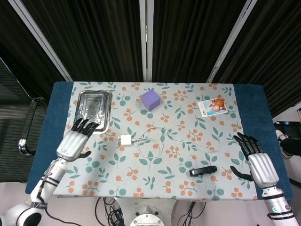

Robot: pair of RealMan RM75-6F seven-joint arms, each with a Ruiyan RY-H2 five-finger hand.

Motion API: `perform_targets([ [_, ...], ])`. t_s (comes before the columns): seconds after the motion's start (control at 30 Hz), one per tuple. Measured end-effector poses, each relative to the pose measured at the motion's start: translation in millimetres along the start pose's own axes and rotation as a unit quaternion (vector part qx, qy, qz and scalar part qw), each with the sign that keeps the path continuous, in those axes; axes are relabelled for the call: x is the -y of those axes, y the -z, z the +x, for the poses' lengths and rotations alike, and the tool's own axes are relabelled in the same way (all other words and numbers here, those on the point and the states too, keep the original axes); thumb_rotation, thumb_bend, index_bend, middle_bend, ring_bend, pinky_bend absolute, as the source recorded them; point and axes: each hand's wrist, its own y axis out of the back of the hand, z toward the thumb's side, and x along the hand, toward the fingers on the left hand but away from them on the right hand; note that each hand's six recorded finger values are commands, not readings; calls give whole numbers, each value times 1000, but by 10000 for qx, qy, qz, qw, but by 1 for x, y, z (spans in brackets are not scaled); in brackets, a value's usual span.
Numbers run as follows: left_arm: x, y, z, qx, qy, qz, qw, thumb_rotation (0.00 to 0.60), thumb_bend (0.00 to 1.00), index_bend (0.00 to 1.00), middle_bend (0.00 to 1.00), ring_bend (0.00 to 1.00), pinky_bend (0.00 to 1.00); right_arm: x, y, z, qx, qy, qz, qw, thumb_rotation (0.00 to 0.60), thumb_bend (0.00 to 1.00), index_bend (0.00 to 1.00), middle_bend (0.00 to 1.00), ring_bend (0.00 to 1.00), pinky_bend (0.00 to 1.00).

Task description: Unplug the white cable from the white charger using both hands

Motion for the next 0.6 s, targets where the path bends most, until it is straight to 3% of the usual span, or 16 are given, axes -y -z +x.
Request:
perform_targets([
  [0.17,15,-32,53,224,302,-218,9991,600,162,190,157,62,43,2,2,2,75,-28,9,10000,600,165,0,0,0,0],
  [0.3,32,-45,81,131,564,-309,9978,600,162,204,179,85,71,1,5,3,135,-21,17,9999,600,166,0,0,0,0],
  [0.6,62,-64,97,-140,1034,-452,9935,600,180,278,243,164,160,5,6,1,151,-67,-16,9999,600,166,0,0,0,0],
])
